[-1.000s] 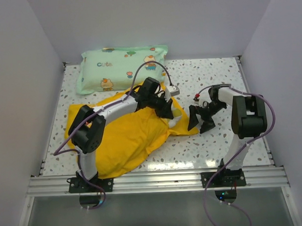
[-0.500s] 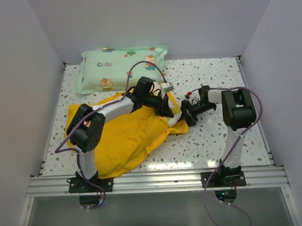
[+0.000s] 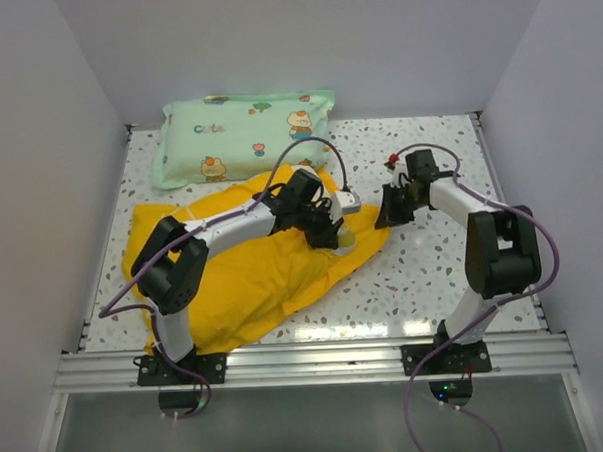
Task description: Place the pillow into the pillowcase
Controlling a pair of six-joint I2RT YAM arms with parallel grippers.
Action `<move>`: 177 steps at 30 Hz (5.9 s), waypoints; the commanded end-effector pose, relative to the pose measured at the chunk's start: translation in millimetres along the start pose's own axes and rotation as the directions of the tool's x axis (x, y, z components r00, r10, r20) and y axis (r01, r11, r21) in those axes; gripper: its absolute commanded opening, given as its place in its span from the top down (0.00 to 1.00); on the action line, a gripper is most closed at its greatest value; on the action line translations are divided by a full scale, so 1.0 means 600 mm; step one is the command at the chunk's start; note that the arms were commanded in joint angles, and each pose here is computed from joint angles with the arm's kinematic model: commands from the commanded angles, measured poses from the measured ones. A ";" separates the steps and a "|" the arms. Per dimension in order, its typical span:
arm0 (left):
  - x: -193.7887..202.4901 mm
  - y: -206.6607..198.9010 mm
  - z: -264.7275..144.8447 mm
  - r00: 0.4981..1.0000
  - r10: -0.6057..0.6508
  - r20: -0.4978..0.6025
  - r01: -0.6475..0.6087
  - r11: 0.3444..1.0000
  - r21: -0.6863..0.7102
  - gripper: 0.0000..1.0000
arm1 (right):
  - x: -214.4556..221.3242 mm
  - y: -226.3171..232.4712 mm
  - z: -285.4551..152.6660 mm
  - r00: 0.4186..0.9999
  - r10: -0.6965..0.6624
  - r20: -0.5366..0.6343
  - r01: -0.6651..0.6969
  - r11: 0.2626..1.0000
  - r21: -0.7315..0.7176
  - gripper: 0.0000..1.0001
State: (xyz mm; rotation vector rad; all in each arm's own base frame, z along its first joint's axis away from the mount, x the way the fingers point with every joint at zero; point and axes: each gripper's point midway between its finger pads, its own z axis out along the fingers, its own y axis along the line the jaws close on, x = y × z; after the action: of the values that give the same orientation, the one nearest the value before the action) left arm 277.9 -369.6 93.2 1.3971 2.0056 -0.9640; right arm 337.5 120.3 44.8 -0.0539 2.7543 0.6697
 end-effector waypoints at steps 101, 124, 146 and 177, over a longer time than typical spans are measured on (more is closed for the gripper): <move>0.223 -0.027 -0.077 0.682 0.628 -0.374 -0.563 0.778 0.279 1.00 | -0.030 0.009 -0.299 0.888 -0.264 0.377 0.362 0.907 -0.217 0.15; -0.033 -0.019 -0.157 0.933 0.356 -0.051 -0.358 0.911 -0.205 0.21 | -0.008 0.165 0.147 0.974 -0.191 -0.119 0.152 0.948 -0.279 0.43; 0.184 0.075 -0.128 0.904 0.257 -0.342 -0.254 0.966 0.056 1.00 | 0.023 0.098 0.132 0.950 -0.238 -0.201 0.223 0.970 -0.093 0.43; -0.052 0.020 -0.308 0.849 0.162 0.503 -0.264 0.955 0.137 1.00 | -0.037 0.460 0.183 0.986 0.062 0.157 0.017 0.888 -0.459 0.19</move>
State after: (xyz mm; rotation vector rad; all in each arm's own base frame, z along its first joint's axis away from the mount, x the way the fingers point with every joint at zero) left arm 299.8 -230.0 182.6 1.2764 1.5688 -1.2294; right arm 331.1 373.9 46.0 -0.1690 2.5880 1.1682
